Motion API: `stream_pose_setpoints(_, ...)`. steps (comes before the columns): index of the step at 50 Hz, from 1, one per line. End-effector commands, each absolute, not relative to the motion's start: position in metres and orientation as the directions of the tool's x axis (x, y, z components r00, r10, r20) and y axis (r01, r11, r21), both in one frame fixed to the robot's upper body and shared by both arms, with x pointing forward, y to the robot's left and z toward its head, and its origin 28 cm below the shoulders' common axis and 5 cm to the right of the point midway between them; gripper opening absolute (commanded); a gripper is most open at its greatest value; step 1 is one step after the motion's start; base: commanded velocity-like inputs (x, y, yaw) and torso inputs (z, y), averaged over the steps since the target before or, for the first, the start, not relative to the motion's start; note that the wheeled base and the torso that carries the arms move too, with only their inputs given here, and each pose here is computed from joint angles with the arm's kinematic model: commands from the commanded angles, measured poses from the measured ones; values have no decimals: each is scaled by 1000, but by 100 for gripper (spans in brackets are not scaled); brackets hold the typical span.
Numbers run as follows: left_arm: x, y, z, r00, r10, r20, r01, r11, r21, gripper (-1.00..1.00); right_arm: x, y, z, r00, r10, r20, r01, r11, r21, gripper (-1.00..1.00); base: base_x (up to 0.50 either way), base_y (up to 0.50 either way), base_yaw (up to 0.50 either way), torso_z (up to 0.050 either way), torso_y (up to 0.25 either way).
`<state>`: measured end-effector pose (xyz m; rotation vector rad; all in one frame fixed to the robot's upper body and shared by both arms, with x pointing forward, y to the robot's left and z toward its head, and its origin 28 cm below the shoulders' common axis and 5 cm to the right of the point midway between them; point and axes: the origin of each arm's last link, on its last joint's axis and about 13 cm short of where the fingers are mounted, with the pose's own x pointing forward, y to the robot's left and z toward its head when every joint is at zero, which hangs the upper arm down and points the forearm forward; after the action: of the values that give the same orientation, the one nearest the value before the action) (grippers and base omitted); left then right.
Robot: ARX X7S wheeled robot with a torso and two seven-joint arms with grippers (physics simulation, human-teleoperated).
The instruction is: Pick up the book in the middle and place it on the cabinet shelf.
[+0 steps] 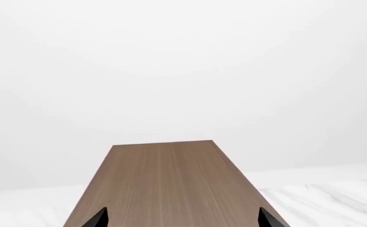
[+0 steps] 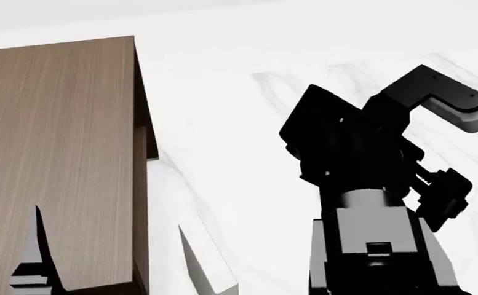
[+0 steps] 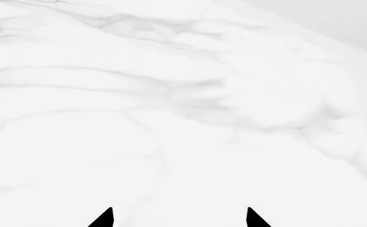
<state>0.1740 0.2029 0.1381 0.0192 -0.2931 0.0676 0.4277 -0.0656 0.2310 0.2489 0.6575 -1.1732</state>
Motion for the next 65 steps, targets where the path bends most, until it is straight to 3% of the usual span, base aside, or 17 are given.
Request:
stream_pose_setpoints(1, 175, 203, 138, 954, 66, 292, -71, 997, 5, 100, 425, -65, 220, 233, -712, -663, 891, 429, -147, 100, 0, 0, 0, 0, 0)
stream_pose_setpoints(35, 174, 201, 137, 957, 51, 284, -54, 999, 4, 100, 422, -54, 217, 329, -681, -654, 841, 527, -125, 100, 0, 0, 0, 0, 0)
stream_pose_setpoints(38, 174, 201, 138, 958, 49, 283, -52, 999, 1, 100, 422, -53, 216, 344, -680, -648, 835, 537, -120, 100, 0, 0, 0, 0, 0)
stream_pose_setpoints(40, 175, 201, 136, 959, 47, 281, -49, 999, 0, 100, 422, -53, 216, 397, -670, -627, 813, 574, -97, 100, 0, 0, 0, 0, 0)
stream_pose_setpoints(65, 174, 199, 135, 960, 36, 279, -38, 999, -1, 100, 421, -61, 188, 413, -619, -668, 819, 573, -24, 100, 0, 0, 0, 0, 0)
